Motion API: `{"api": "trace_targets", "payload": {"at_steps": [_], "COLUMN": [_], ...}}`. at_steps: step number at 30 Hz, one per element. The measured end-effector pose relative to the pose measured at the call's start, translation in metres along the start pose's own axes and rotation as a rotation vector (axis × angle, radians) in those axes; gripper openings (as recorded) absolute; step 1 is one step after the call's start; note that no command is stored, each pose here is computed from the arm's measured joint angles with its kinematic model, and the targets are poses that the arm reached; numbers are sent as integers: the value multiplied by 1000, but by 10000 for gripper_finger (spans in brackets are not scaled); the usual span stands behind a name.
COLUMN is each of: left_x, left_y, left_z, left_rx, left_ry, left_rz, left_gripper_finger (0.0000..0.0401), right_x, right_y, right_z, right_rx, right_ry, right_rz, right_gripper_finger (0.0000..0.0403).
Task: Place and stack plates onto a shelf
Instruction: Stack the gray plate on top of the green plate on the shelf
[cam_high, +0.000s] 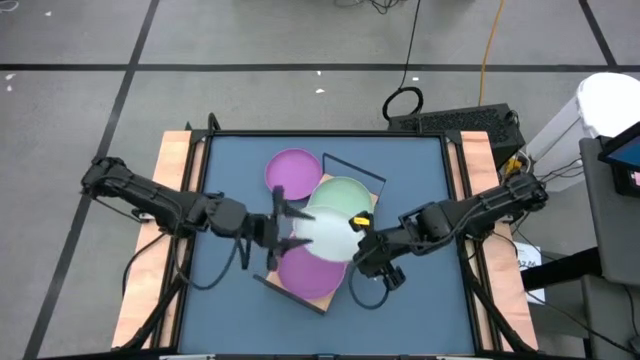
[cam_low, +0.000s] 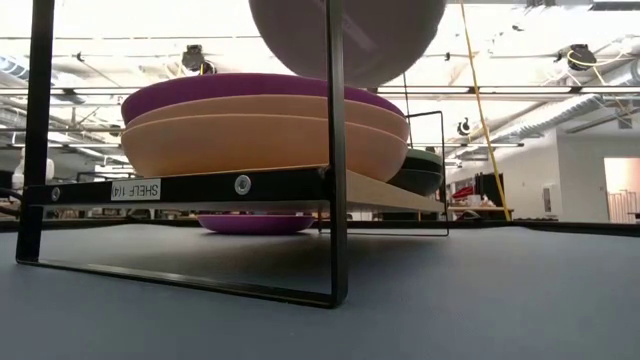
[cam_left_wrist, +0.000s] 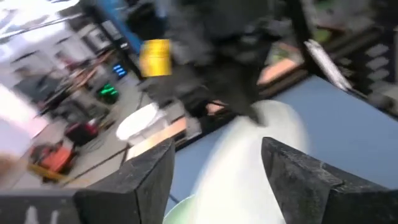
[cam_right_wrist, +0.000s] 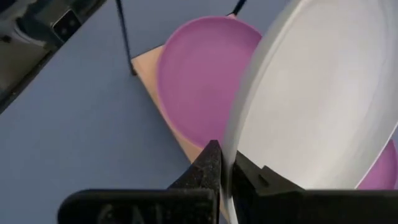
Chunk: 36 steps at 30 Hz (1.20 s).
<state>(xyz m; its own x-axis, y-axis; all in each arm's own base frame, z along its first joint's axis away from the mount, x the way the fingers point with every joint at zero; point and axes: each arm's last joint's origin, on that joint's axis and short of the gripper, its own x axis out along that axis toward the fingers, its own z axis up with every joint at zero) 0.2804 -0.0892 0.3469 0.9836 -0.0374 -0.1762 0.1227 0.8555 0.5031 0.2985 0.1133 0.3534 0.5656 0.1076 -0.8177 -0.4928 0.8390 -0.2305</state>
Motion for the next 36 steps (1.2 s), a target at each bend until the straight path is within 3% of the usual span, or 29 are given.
{"api": "trace_targets", "payload": {"at_steps": [11, 24, 30, 36], "left_x": [-45, -60, -71, -74], "left_y": [34, 55, 55, 53], "left_z": [8, -68, -89, -93], "left_rx": [-266, -429, -483, -480], "left_ry": [-52, 19, 40, 64], "left_rz": [115, 395, 438, 435], "left_gripper_finger": [246, 246, 246, 246], "right_x": [21, 40, 52, 66], "right_y": [4, 7, 4, -2], "right_z": [-16, -28, -41, -55], "right_rx": [48, 3, -53, -63], "right_ry": [95, 138, 194, 232], "right_rz": [-60, -126, -149, -156], "right_gripper_finger": [1, 3, 3, 4]}}
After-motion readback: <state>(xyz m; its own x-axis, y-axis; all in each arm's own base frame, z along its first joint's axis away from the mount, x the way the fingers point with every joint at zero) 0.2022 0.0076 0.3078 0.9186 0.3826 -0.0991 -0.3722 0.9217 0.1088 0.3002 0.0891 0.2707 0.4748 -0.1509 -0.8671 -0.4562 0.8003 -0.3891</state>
